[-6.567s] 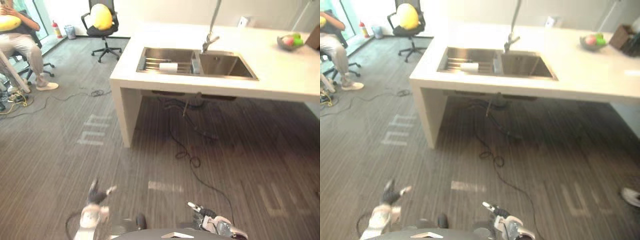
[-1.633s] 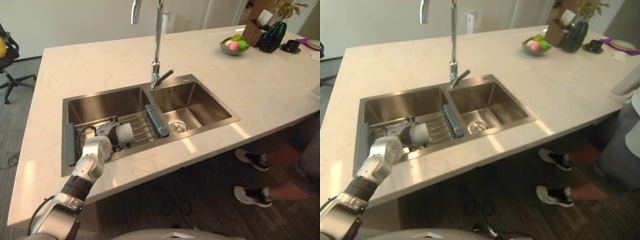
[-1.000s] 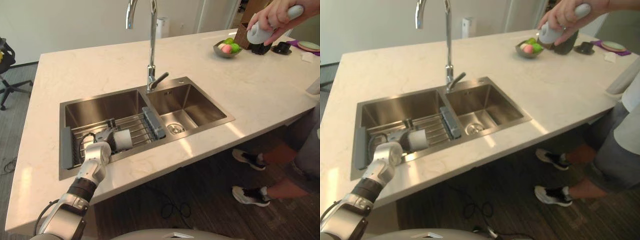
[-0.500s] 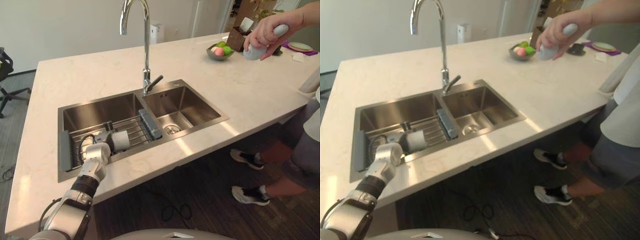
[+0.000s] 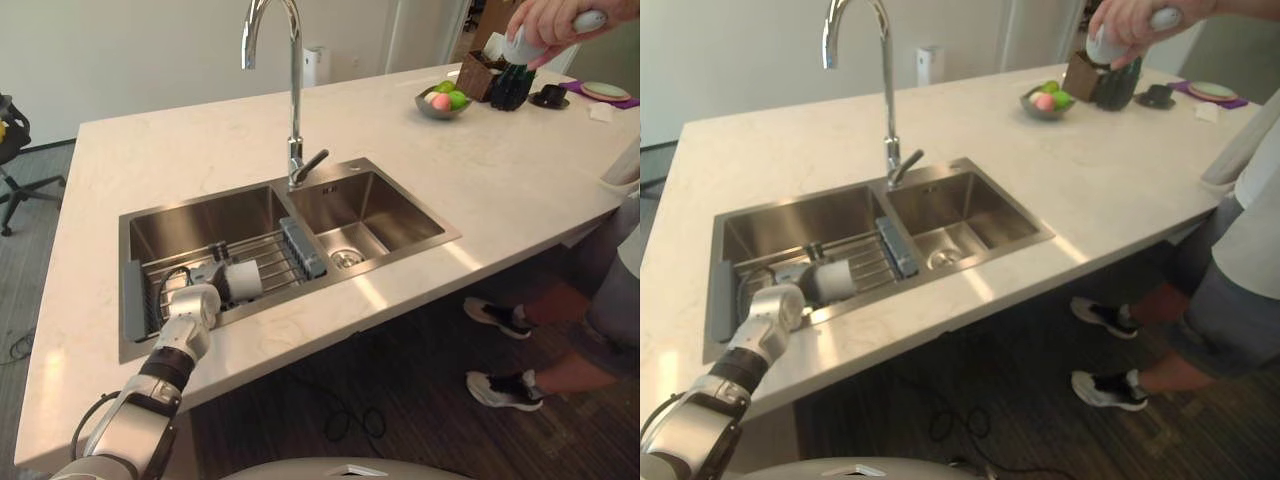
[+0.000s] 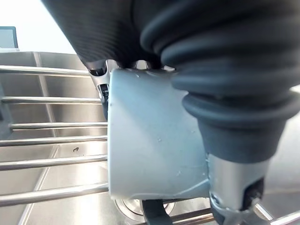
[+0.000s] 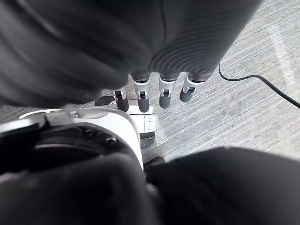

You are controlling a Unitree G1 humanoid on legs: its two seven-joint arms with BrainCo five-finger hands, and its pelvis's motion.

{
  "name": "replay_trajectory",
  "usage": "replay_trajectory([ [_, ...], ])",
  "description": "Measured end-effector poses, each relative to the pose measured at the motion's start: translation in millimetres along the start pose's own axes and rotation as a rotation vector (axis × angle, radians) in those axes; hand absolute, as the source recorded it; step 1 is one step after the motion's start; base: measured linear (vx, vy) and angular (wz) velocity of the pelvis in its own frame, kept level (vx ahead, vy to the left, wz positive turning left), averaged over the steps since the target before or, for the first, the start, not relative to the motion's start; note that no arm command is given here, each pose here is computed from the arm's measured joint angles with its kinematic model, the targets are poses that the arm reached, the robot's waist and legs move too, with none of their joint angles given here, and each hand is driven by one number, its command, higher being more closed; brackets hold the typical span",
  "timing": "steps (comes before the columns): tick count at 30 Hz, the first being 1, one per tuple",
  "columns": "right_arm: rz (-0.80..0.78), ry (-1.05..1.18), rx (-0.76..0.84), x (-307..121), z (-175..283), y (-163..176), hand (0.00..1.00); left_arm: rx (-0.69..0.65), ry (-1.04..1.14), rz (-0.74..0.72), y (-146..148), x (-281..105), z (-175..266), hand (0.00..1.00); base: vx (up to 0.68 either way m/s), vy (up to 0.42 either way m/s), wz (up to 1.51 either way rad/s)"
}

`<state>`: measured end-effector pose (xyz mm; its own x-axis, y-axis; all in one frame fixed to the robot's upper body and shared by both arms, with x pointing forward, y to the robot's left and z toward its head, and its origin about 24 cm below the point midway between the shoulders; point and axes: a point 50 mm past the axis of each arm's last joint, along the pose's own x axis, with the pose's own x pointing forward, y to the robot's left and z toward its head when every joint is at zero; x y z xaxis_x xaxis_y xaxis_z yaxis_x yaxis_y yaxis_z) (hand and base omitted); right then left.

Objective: Walk over to the sink, pick up the cup, carry it to the dishwasher, place the cup inside the dishwasher, then close the dishwasher door

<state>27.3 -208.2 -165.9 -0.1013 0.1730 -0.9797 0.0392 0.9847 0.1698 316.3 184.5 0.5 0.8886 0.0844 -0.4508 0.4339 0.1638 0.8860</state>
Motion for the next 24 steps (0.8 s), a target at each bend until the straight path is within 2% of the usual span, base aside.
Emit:
replay_trajectory([
  [6,-0.006,0.017,-0.005,1,-6,0,0.00,-0.230,-0.038,0.070,7,0,3,1.00,0.00,0.000,0.00],
  [8,-0.017,0.020,-0.006,1,-7,0,0.00,-0.342,-0.098,0.109,10,-6,12,1.00,0.00,0.000,0.00],
  [14,0.002,0.038,0.006,5,-16,6,0.00,-0.568,-0.263,0.154,17,-27,30,1.00,0.06,0.004,0.08],
  [17,0.008,0.045,0.023,5,-20,6,0.00,-0.734,-0.378,0.197,38,-39,42,1.00,0.04,0.014,0.12],
  [20,0.019,0.053,0.050,6,-23,6,0.00,-1.000,-0.496,0.273,65,-53,43,1.00,0.00,0.003,0.01],
  [24,0.026,0.061,0.068,6,-27,6,0.00,-1.215,-0.584,0.364,84,-67,34,1.00,-0.05,-0.012,0.03],
])
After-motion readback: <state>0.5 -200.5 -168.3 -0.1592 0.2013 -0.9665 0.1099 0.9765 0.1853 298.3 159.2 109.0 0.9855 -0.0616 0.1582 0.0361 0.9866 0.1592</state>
